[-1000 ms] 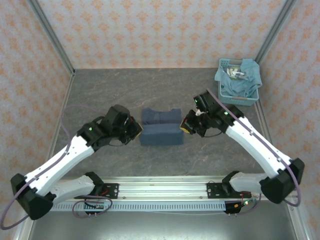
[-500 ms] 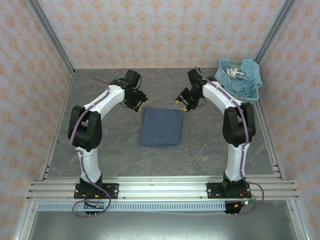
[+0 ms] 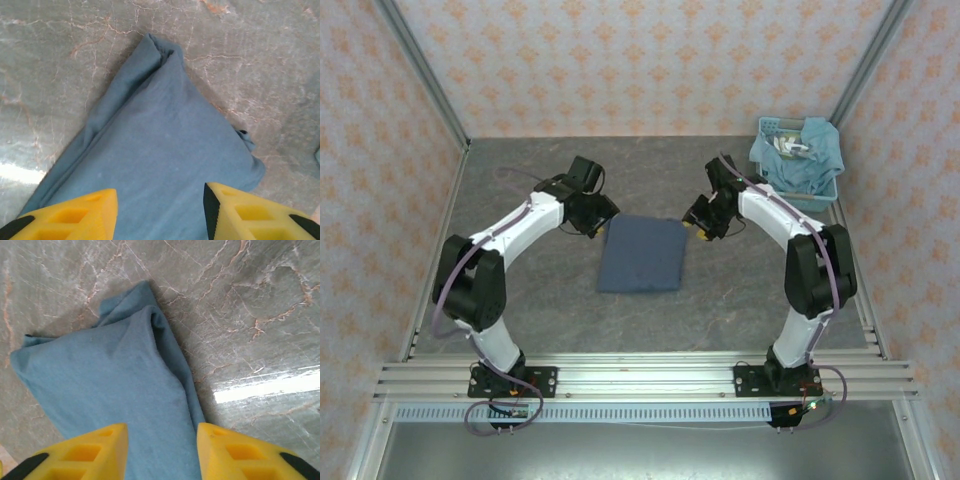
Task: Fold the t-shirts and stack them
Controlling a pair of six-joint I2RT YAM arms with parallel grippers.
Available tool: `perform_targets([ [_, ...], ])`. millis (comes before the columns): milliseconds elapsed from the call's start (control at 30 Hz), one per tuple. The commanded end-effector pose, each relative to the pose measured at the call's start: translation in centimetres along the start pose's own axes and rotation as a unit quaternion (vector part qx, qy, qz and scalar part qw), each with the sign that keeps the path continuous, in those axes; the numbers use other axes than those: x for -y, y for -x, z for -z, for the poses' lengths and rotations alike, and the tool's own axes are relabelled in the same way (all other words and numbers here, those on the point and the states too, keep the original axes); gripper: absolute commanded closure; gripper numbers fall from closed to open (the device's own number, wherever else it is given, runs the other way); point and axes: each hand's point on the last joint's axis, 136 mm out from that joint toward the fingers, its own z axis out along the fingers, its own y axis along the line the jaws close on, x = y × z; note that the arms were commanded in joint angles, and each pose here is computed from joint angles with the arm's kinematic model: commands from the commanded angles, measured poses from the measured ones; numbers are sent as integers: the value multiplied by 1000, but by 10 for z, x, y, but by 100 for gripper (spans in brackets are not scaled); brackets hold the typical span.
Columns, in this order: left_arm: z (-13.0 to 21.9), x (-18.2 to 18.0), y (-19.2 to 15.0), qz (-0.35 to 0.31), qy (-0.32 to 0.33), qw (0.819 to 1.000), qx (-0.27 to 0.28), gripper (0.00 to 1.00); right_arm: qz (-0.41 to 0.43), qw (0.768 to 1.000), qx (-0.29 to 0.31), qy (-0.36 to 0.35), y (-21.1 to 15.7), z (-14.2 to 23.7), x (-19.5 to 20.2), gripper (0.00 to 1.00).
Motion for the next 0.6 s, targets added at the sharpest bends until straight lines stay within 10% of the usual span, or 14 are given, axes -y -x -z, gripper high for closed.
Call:
perform_targets([
  [0,-10,9,7,-21,-5,1000,-5,55,22,1000,3,22,2,-9,-9,68],
  [267,-20,17,-33,-9,-20,999,-35,62,7,998,-43,34,-28,-29,-14,85],
  [567,-67,-6,4,-9,62,998,-1,65,11,997,-73,4,-35,-59,-9,87],
])
